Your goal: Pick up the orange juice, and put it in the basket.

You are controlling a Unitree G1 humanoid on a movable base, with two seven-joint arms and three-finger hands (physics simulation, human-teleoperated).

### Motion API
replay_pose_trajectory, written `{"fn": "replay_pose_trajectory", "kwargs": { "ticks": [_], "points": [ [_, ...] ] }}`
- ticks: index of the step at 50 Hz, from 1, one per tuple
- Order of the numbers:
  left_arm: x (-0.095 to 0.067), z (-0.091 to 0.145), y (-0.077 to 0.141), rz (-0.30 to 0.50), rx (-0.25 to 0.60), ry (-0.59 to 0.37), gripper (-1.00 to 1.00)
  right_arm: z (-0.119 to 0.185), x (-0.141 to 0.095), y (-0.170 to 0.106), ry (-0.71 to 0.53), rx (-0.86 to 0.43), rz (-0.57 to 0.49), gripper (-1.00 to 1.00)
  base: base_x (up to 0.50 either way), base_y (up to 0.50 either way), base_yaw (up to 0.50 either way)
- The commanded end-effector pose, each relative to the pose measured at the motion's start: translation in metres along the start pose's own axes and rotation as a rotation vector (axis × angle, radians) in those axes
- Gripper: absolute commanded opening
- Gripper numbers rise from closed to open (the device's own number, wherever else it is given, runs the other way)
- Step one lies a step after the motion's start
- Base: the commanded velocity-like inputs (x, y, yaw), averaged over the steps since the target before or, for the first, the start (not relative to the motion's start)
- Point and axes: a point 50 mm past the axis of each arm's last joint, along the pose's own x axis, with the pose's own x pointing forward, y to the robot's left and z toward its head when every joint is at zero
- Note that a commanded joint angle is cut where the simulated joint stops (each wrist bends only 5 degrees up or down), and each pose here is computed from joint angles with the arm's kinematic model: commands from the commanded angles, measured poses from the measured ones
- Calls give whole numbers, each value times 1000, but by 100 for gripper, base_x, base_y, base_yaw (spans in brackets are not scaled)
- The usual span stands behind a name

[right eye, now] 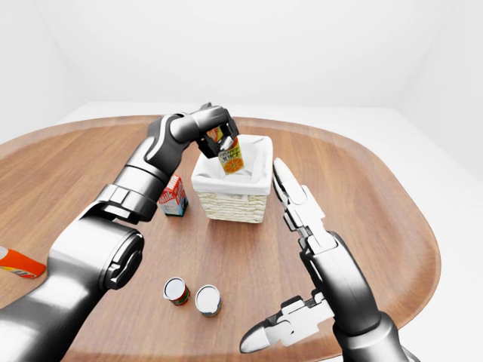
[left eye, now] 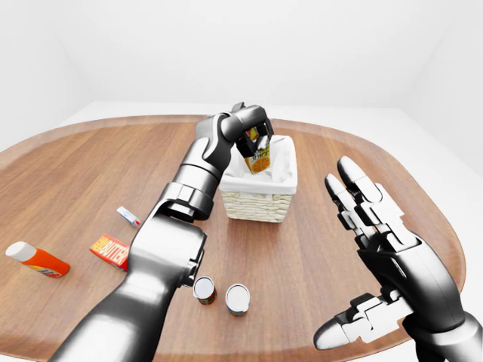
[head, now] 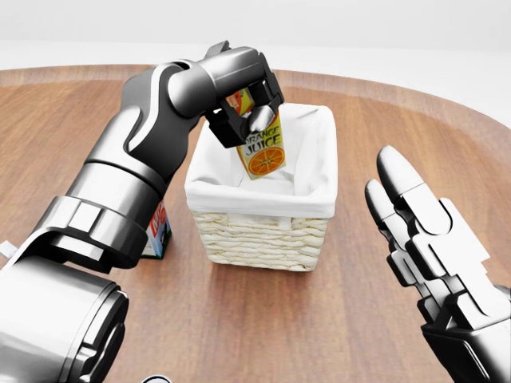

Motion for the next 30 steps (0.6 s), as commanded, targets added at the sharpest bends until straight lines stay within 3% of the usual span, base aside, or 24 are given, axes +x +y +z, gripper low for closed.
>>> {"fn": "replay_pose_trajectory", "kwargs": {
  "ticks": [1, 16, 30],
  "points": [
    [5, -6, -7, 9, -26, 31, -100, 0, 0, 0, 4, -2, 3, 100, 0, 0, 0],
    [10, -26, -22, 4, -46, 122, -100, -1, -3, -1, 12, -4, -18, 100, 0, 0, 0],
    [14, -26, -35, 6, -72, 120, -100, -2, -4, -3, 15, -6, -42, 100, 0, 0, 0]
  ]
}}
